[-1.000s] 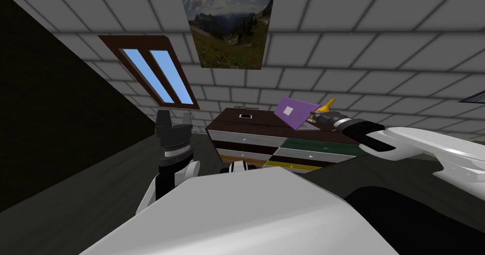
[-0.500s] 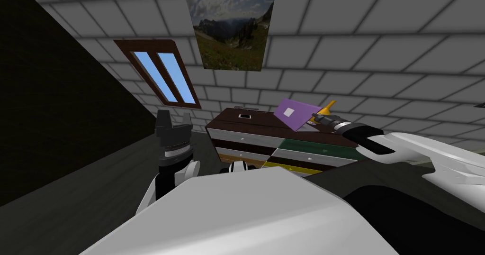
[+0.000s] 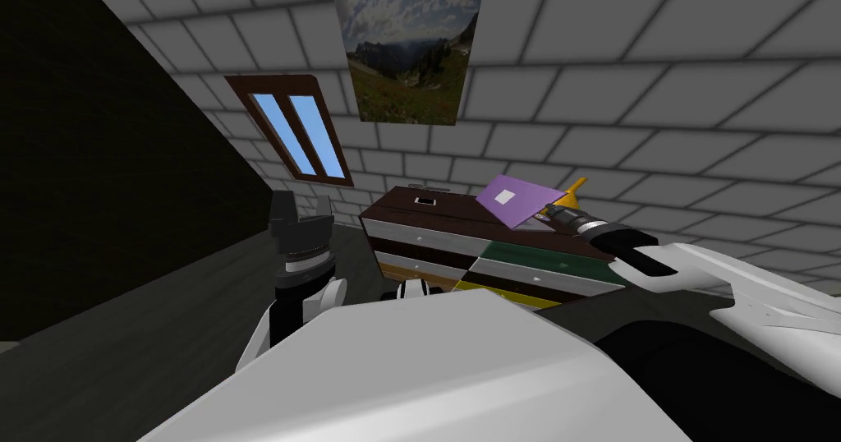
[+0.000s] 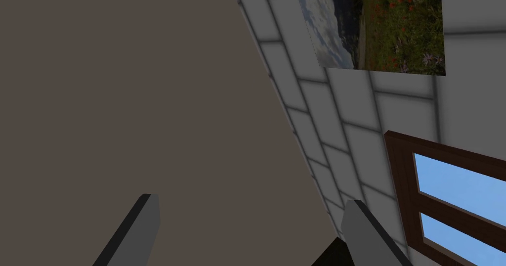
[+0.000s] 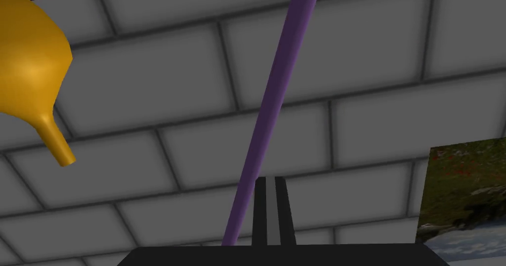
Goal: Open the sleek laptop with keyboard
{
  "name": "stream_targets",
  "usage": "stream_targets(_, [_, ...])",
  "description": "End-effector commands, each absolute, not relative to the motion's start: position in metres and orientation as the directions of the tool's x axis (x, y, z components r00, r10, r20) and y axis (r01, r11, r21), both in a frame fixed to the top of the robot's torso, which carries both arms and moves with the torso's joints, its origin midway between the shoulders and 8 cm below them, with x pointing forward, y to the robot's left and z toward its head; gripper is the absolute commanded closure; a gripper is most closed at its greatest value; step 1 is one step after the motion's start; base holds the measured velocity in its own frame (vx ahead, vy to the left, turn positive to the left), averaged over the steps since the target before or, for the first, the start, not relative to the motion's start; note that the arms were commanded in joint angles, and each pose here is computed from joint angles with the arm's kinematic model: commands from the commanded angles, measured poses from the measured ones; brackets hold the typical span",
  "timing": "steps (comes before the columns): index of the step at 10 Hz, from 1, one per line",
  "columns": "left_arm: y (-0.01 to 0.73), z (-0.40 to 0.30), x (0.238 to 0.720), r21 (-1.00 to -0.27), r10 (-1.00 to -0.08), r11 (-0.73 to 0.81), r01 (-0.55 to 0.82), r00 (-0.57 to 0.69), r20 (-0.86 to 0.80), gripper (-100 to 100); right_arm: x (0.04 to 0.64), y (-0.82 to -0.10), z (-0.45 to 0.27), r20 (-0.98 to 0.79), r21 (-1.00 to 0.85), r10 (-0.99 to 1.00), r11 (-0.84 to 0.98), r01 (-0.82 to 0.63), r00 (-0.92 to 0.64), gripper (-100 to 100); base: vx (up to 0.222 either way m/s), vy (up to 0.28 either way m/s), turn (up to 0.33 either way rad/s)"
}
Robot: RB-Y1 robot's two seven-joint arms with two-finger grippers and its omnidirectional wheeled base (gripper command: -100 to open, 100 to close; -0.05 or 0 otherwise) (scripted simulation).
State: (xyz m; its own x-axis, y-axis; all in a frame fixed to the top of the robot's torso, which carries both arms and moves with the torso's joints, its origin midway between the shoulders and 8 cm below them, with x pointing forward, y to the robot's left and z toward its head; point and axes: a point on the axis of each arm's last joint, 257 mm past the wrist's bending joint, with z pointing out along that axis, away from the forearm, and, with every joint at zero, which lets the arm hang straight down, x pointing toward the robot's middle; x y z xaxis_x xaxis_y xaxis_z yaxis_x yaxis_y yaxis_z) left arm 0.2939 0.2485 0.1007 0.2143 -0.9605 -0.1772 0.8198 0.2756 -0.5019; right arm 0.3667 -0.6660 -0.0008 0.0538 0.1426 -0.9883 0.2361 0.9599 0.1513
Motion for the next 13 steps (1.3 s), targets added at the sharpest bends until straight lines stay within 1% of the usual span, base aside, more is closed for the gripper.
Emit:
stream_targets(1, [0.248, 0.101, 0.294, -0.502, -0.961, 0.276, 0.82, 0.214, -0.177, 0, 0.355, -0.678, -0.038, -0.964, 0.265, 0.259, 0.926, 0.268, 0.056, 100, -0.042, -0.058, 0.054])
stream_targets(3, [0.248, 0.101, 0.294, -0.502, -0.96, 0.276, 0.82, 0.214, -0.177, 0, 0.351, -0.682, -0.057, -0.938, 0.345, 0.337, 0.897, 0.277, 0.074, 100, -0.025, -0.068, 0.073])
stream_targets(4, [0.248, 0.101, 0.294, -0.502, -0.961, 0.276, 0.82, 0.214, -0.177, 0, 0.353, -0.682, -0.051, -0.947, 0.319, 0.312, 0.907, 0.276, 0.069, 100, -0.007, -0.031, 0.016])
stream_targets(5, [0.248, 0.101, 0.294, -0.502, -0.961, 0.276, 0.82, 0.214, -0.177, 0, 0.354, -0.678, -0.056, -0.963, 0.265, 0.265, 0.922, 0.283, 0.038, -100, -0.013, -0.026, 0.011])
stream_targets(9, [0.248, 0.101, 0.294, -0.502, -0.961, 0.276, 0.82, 0.214, -0.177, 0, 0.359, -0.669, -0.062, -0.99, 0.121, 0.137, 0.95, 0.287, -0.034, -100, -0.015, -0.026, 0.022])
stream_targets(13, [0.248, 0.101, 0.294, -0.502, -0.961, 0.276, 0.82, 0.214, -0.177, 0, 0.364, -0.655, -0.068, -0.991, -0.08, -0.049, 0.961, 0.266, -0.123, -100, -0.019, -0.029, 0.022])
